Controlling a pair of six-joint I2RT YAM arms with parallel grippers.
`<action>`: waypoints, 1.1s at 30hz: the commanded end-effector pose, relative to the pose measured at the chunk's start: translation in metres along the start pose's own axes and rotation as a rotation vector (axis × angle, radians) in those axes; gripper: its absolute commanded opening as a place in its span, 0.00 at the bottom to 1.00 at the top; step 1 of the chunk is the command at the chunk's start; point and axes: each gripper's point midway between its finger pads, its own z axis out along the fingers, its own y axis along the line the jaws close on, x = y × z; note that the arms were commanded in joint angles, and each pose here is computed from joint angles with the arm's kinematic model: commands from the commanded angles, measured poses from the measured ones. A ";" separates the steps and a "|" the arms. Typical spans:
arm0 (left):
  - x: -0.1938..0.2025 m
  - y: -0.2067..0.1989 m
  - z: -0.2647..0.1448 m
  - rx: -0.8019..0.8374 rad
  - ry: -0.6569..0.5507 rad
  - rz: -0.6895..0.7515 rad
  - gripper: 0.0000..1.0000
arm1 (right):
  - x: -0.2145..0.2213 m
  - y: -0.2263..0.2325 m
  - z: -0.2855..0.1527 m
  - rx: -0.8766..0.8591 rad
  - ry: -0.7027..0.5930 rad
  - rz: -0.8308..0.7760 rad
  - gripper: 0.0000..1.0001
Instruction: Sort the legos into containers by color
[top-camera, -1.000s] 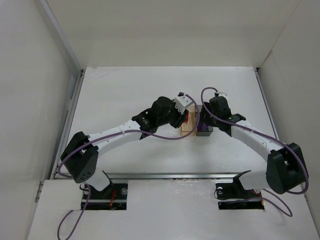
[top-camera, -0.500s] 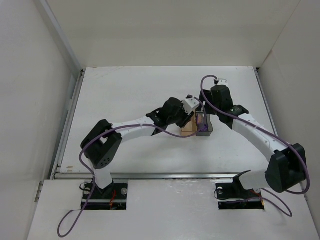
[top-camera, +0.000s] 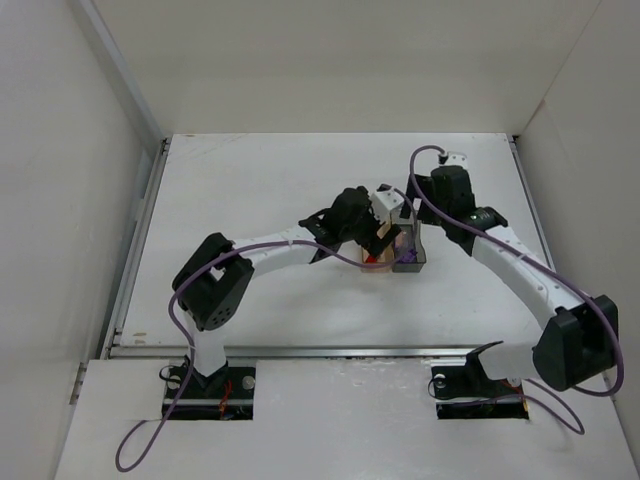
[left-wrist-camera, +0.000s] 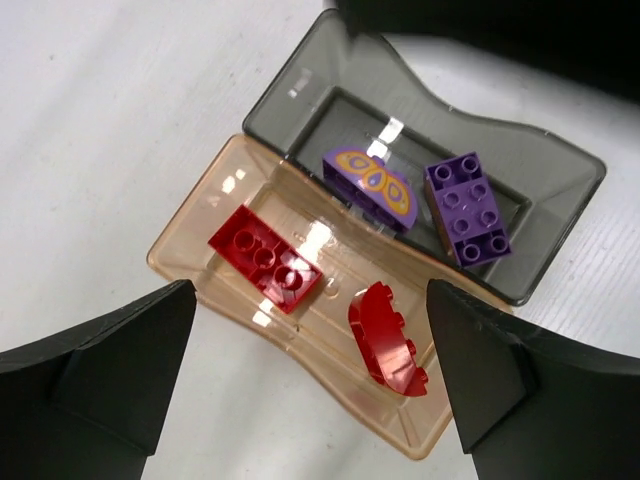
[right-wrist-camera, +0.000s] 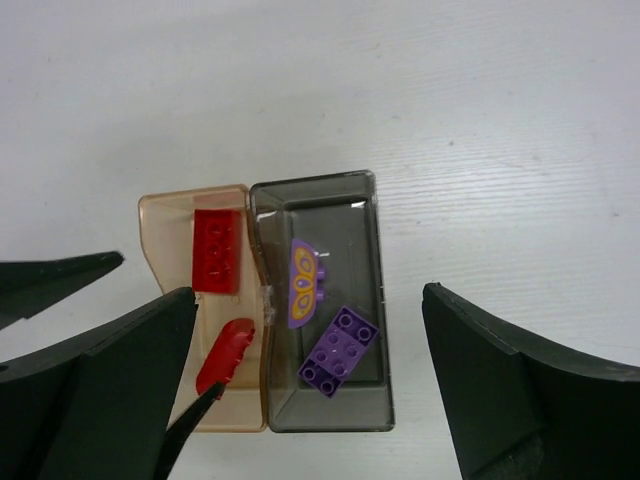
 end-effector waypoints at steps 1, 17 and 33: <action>-0.040 0.011 -0.024 -0.056 -0.064 -0.012 0.99 | -0.053 -0.018 -0.021 0.047 -0.125 0.051 1.00; 0.027 0.243 -0.217 -0.940 0.012 -0.541 0.99 | -0.116 -0.232 -0.025 0.548 -0.132 0.389 1.00; 0.057 0.248 -0.298 -1.071 -0.085 -0.604 0.99 | -0.125 -0.205 -0.074 0.413 -0.262 0.387 1.00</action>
